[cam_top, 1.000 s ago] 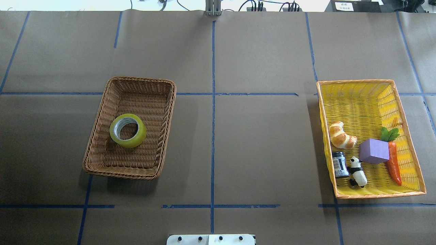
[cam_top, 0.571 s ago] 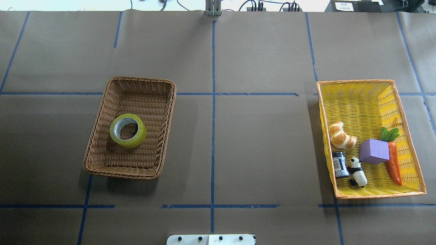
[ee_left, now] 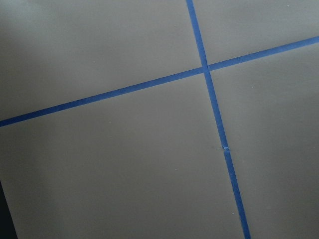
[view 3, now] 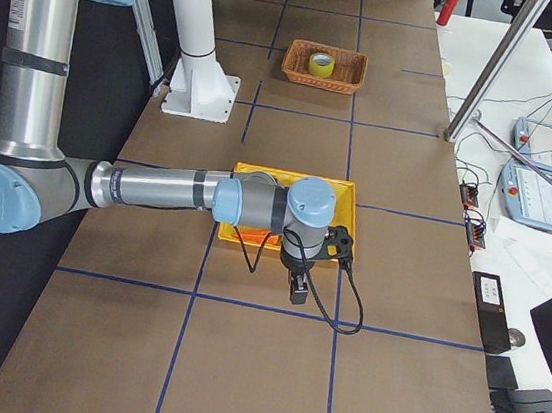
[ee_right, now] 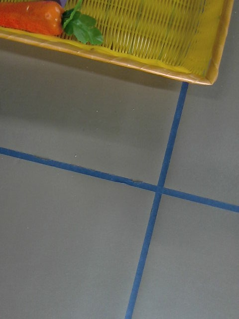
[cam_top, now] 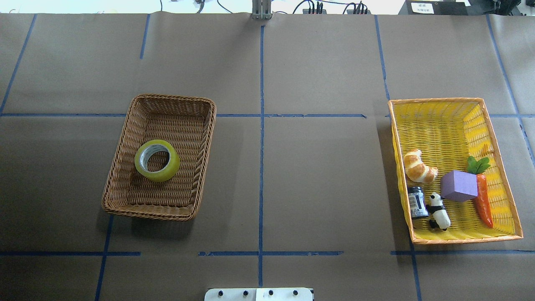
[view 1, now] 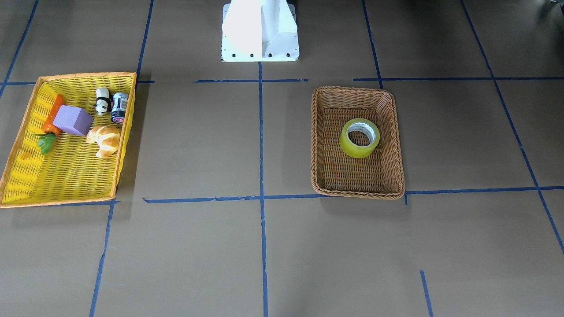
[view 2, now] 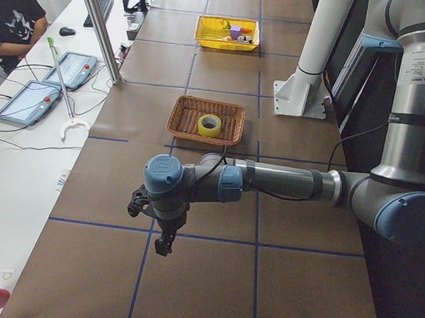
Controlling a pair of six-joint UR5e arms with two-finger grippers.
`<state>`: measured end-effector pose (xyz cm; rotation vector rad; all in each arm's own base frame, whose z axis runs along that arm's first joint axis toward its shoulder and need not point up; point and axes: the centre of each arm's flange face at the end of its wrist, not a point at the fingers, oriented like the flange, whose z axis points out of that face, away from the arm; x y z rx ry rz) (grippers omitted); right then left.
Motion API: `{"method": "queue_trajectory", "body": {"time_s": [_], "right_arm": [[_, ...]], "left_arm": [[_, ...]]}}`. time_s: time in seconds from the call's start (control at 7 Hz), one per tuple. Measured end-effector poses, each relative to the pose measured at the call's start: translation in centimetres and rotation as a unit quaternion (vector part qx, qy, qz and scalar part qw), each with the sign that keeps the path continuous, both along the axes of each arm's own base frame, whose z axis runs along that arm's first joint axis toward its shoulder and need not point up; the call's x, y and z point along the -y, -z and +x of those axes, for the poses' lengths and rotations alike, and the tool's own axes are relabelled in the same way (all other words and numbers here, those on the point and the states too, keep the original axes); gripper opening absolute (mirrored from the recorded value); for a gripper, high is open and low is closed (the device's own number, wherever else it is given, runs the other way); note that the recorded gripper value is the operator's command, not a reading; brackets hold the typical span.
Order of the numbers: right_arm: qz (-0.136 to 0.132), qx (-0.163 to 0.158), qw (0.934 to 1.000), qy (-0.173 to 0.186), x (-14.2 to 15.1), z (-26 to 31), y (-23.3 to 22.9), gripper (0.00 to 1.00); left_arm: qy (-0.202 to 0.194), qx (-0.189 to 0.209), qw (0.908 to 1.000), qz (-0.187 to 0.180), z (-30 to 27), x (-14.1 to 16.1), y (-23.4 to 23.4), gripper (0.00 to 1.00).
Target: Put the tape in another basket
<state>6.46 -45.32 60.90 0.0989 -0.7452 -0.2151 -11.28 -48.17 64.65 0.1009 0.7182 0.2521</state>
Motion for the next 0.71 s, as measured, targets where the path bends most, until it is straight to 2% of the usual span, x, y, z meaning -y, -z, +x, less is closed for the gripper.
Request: {"method": "queue_trajectory", "body": {"time_s": [0.71], "right_arm": [[-0.002,0.012,0.9999,0.002,1.21,-0.35,-0.18,1.00]], "left_arm": [[-0.011,0.003,0.9999,0.003,0.88,0.44,0.35,1.00]]}}
